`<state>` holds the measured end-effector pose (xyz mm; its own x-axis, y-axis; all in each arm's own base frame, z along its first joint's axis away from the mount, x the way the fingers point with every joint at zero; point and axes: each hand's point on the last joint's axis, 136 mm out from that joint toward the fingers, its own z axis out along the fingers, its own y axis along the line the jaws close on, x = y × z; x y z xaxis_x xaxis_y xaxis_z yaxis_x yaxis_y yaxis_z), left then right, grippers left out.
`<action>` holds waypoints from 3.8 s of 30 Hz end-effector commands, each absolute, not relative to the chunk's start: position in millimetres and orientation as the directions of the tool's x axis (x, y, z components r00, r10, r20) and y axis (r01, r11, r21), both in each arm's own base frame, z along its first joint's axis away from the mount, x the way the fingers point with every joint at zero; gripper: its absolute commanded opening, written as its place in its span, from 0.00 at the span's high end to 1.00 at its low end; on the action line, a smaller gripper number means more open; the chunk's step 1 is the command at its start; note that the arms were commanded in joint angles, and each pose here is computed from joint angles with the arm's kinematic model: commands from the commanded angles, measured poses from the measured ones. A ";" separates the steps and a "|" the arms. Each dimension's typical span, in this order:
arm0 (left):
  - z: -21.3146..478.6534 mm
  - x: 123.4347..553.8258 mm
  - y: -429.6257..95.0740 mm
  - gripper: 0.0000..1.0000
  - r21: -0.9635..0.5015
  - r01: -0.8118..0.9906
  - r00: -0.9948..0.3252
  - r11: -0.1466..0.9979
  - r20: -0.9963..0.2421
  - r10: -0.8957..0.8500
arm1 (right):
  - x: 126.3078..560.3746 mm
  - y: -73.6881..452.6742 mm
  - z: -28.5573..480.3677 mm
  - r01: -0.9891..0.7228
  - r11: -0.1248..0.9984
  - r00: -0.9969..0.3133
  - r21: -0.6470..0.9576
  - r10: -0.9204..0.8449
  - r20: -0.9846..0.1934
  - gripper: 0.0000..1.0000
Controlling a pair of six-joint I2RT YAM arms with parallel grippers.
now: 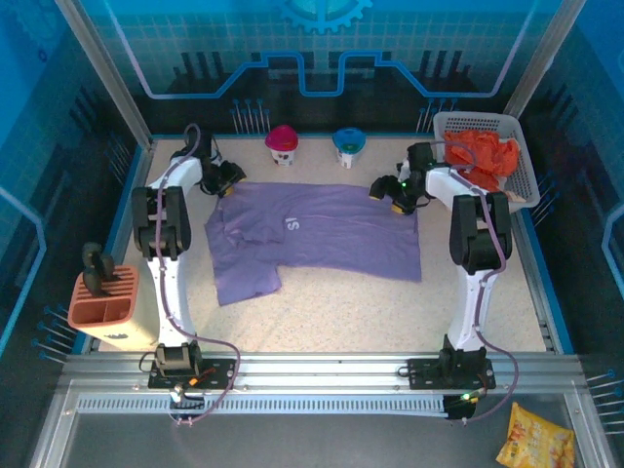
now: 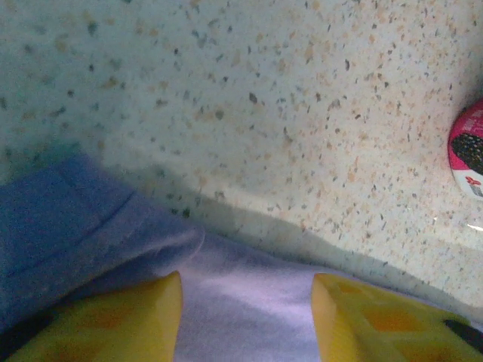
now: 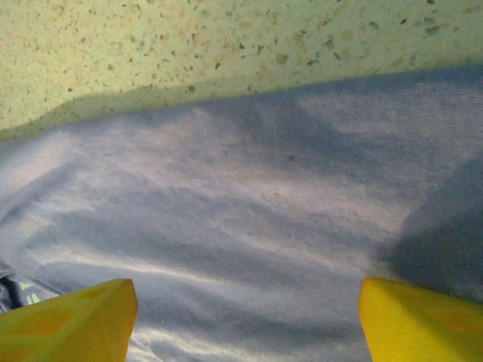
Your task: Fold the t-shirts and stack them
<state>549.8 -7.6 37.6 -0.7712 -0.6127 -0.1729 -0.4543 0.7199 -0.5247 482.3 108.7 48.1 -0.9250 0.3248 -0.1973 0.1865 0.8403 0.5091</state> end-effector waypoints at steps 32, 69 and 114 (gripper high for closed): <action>60.1 212.5 -41.5 0.47 -0.318 -0.576 -0.769 0.753 -0.102 -0.631 | 258.0 51.4 27.9 0.413 0.838 -0.887 0.356 0.459 -0.053 0.34; 15.4 175.4 -35.8 0.51 -0.056 -0.604 -0.793 0.795 -0.062 -0.606 | 254.6 60.5 18.2 0.455 0.789 -0.863 0.413 0.505 -0.015 0.50; 52.0 195.9 -42.9 1.00 -0.160 -0.575 -0.800 0.802 -0.091 -0.592 | 255.9 39.6 43.6 0.444 0.783 -0.851 0.435 0.521 -0.069 1.00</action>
<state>204.2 -38.4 34.6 -0.8002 -0.5869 -0.1238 -0.5710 0.8085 -0.1421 261.0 42.7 32.7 -0.8463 0.5282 -0.0689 0.4528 0.7815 0.4292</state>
